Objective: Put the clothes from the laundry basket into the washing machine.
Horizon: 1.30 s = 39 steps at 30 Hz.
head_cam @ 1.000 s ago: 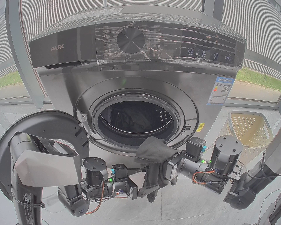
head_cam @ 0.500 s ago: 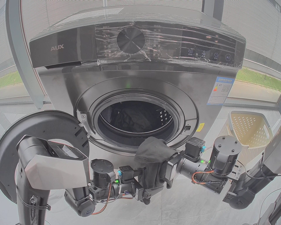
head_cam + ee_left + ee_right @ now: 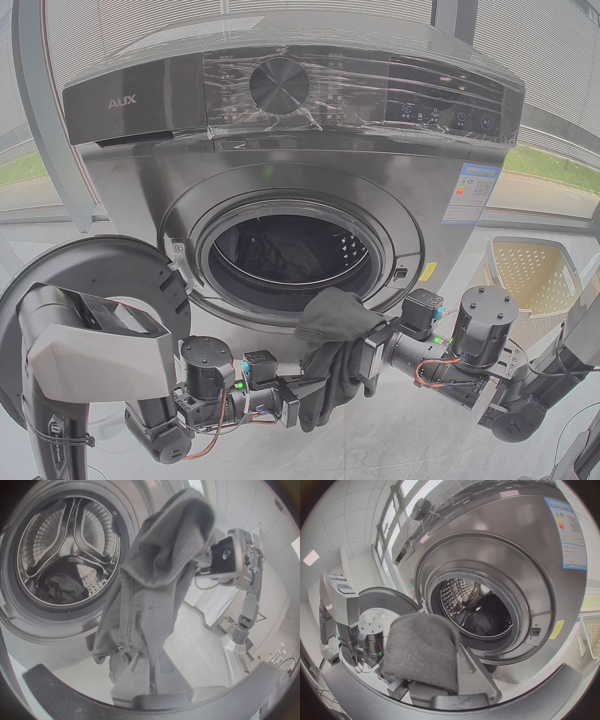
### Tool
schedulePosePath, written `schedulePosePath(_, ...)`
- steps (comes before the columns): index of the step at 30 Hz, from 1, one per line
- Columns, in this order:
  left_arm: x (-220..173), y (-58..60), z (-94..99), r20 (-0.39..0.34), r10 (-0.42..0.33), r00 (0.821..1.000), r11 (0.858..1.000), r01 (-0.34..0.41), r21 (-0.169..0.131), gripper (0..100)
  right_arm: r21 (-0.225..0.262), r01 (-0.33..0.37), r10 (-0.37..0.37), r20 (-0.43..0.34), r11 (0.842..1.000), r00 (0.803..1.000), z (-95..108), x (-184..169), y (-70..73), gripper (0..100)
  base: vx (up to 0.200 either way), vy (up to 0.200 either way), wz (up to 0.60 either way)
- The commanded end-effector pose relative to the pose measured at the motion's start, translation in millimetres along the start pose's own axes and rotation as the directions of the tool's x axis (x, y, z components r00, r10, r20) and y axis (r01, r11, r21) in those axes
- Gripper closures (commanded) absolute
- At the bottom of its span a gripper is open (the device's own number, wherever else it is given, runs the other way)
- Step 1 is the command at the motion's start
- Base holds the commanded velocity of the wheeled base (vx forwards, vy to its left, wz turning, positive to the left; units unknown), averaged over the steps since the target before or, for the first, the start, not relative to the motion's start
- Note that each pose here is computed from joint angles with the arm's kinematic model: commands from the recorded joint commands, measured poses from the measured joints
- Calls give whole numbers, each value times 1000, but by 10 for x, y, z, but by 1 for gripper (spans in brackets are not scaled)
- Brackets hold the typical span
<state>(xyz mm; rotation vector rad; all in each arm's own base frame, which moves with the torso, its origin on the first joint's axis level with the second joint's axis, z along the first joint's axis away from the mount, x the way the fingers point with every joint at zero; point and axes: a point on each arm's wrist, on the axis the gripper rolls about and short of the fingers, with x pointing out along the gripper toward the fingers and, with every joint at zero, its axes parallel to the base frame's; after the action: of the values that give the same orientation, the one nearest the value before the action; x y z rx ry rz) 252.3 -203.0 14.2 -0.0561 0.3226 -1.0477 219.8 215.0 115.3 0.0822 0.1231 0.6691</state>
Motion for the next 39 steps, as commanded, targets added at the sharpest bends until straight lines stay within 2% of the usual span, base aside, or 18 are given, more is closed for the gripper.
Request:
schedulePosePath(1,-244,-113,213,45,0,999,1000,-1,15,100,2,18,-18,-1,1000,1000,9,-18,-61,100,0,0,0)
schedulePosePath(7,-576,-87,474,128,52,990,997,-58,41,100,5,24,-24,-3,1000,1000,27,-92,-131,100,0,0,0)
schedulePosePath(9,-780,-59,593,173,88,981,994,-97,43,100,33,-19,20,-24,999,1000,-10,-176,-180,100,0,0,0)
schedulePosePath(11,-852,-52,620,184,102,978,993,-111,38,100,51,-46,48,-34,998,998,-29,-212,-194,100,0,0,0)
schedulePosePath(12,-974,-57,664,203,117,972,991,-128,42,100,77,-92,96,-44,993,994,-59,-313,-202,100,0,0,0)
schedulePosePath(17,-1191,-89,780,258,141,956,986,-160,56,100,95,-159,168,-96,983,981,-224,-536,-215,100,0,0,0)
schedulePosePath(21,-1179,-76,828,275,128,953,986,-152,68,100,100,-159,168,-83,982,982,-248,-574,-227,100,0,0,0)
schedulePosePath(22,-1168,-61,857,287,125,950,985,-154,81,100,108,-149,158,-78,983,984,-267,-573,-256,100,0,0,0)
schedulePosePath(24,-1166,-46,877,294,128,947,984,-158,81,100,114,-128,136,-69,985,988,-284,-546,-308,100,0,0,0)
schedulePosePath(26,-1163,-26,900,304,131,944,983,-162,81,100,115,-90,97,-64,989,993,-280,-519,-422,100,0,0,0)
schedulePosePath(28,-1162,-16,905,305,133,943,983,-166,83,100,115,-87,95,-62,990,994,-277,-512,-430,100,0,0,0)
schedulePosePath(29,-1167,27,965,330,144,933,979,-182,87,100,119,-85,93,-64,989,994,-285,-492,-436,100,0,0,0)
schedulePosePath(32,-1177,44,990,340,149,929,978,-190,90,100,121,-77,87,-86,990,992,-359,-413,-445,100,0,0,0)
schedulePosePath(39,-1214,25,994,343,153,927,977,-194,90,100,116,-75,78,-21,990,997,-260,-268,-394,100,0,0,0)
